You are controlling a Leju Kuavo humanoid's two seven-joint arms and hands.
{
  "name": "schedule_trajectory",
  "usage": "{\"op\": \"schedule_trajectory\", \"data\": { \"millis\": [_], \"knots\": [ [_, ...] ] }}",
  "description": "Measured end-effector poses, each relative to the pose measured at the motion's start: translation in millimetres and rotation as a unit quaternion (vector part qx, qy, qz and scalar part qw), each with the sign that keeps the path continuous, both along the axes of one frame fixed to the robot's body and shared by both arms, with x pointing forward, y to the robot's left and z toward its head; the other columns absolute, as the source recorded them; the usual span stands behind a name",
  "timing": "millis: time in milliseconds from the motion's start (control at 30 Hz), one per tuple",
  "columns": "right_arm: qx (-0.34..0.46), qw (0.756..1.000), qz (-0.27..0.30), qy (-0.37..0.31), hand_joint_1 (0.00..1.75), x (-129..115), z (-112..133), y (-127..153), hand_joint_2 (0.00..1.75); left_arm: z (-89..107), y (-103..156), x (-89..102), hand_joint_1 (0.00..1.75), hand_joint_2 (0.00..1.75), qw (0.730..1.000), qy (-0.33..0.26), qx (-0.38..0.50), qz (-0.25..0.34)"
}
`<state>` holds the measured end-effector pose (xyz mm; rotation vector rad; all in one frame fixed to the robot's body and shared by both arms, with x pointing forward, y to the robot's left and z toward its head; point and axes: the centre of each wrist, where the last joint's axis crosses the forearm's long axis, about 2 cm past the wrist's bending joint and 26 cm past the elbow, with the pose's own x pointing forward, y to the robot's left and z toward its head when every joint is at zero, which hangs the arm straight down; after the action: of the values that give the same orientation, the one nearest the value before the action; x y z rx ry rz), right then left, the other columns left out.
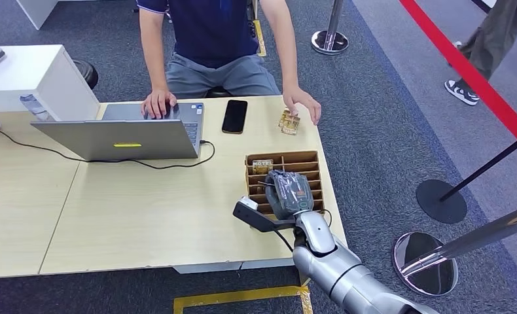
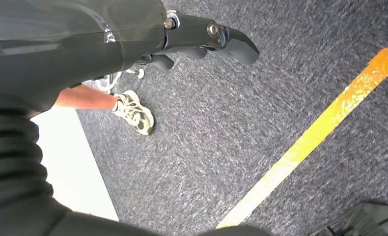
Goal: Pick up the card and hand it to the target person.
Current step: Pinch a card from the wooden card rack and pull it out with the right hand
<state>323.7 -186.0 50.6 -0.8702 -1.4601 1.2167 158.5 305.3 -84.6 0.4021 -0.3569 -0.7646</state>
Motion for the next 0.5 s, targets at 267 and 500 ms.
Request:
{"op": "schedule_trajectory", "data": {
  "millis": [267,500],
  "knots": [
    [0.032,0.999,-0.015,-0.009,1.40,5.9,6.4,-1.5,1.75,-0.2,-0.4,-0.4,0.00,1.75,1.000,0.001,0.000,0.002],
    [0.136,0.990,-0.036,0.003,1.40,17.5,24.5,-3.7,1.75,-1.8,-0.3,-5.4,0.00,1.75,1.000,0.005,-0.001,0.010]
  ]
}}
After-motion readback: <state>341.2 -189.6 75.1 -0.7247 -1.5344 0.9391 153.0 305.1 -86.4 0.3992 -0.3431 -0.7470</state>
